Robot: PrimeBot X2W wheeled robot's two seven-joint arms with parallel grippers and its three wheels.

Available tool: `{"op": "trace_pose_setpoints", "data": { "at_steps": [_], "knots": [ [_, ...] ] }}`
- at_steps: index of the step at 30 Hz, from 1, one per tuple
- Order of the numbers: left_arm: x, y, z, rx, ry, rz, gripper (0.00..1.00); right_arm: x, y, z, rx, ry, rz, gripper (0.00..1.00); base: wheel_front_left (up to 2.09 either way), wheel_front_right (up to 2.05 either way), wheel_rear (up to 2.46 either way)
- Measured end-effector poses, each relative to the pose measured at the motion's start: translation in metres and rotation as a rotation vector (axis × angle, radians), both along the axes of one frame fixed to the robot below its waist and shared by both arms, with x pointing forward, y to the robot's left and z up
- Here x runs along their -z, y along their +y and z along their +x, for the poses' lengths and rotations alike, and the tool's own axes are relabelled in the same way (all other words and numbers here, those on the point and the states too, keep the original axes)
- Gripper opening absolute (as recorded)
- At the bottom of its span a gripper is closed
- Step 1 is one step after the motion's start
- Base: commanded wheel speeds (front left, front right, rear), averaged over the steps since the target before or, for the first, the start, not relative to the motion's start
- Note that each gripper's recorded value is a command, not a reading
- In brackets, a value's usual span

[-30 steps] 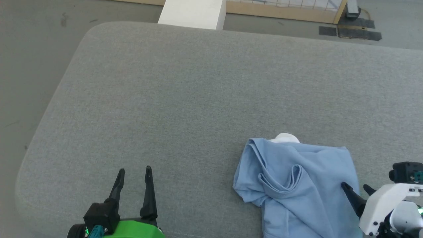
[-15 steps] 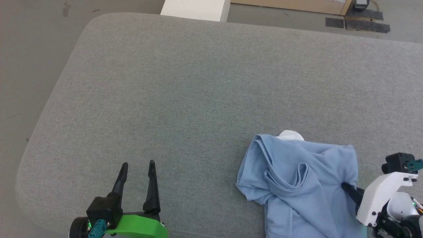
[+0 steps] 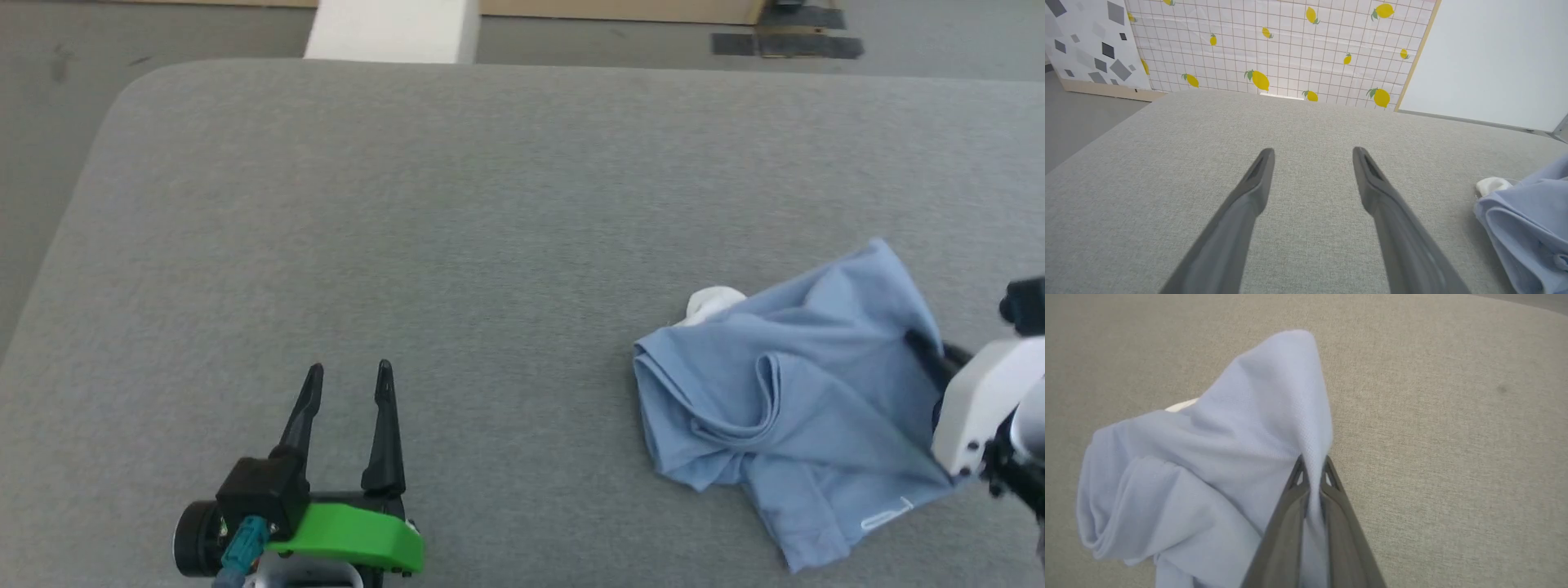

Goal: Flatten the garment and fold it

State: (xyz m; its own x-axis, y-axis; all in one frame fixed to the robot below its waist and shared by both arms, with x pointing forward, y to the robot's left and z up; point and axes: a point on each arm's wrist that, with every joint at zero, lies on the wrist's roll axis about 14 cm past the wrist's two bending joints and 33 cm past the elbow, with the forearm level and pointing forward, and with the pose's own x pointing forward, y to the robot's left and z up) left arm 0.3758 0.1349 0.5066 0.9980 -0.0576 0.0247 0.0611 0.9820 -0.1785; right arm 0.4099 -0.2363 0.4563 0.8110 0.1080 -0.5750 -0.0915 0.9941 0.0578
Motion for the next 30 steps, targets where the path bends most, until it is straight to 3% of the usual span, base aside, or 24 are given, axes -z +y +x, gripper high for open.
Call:
{"op": "trace_pose_setpoints", "data": {
  "at_steps": [8,16,30],
  "knots": [
    [-0.008,-0.031,0.018,0.113,-0.022,0.004,1.00,-0.034,-0.052,0.003,0.110,-0.058,-0.067,0.00,0.00,0.00,0.00],
    [-0.016,-0.061,0.043,0.217,-0.057,0.038,1.00,-0.064,-0.121,0.006,0.230,-0.087,-0.206,0.00,0.00,0.00,0.00],
    [-0.007,-0.102,0.096,0.355,-0.073,0.089,1.00,-0.066,-0.210,0.016,0.400,-0.078,-0.364,0.00,0.00,0.00,0.00]
  ]
}}
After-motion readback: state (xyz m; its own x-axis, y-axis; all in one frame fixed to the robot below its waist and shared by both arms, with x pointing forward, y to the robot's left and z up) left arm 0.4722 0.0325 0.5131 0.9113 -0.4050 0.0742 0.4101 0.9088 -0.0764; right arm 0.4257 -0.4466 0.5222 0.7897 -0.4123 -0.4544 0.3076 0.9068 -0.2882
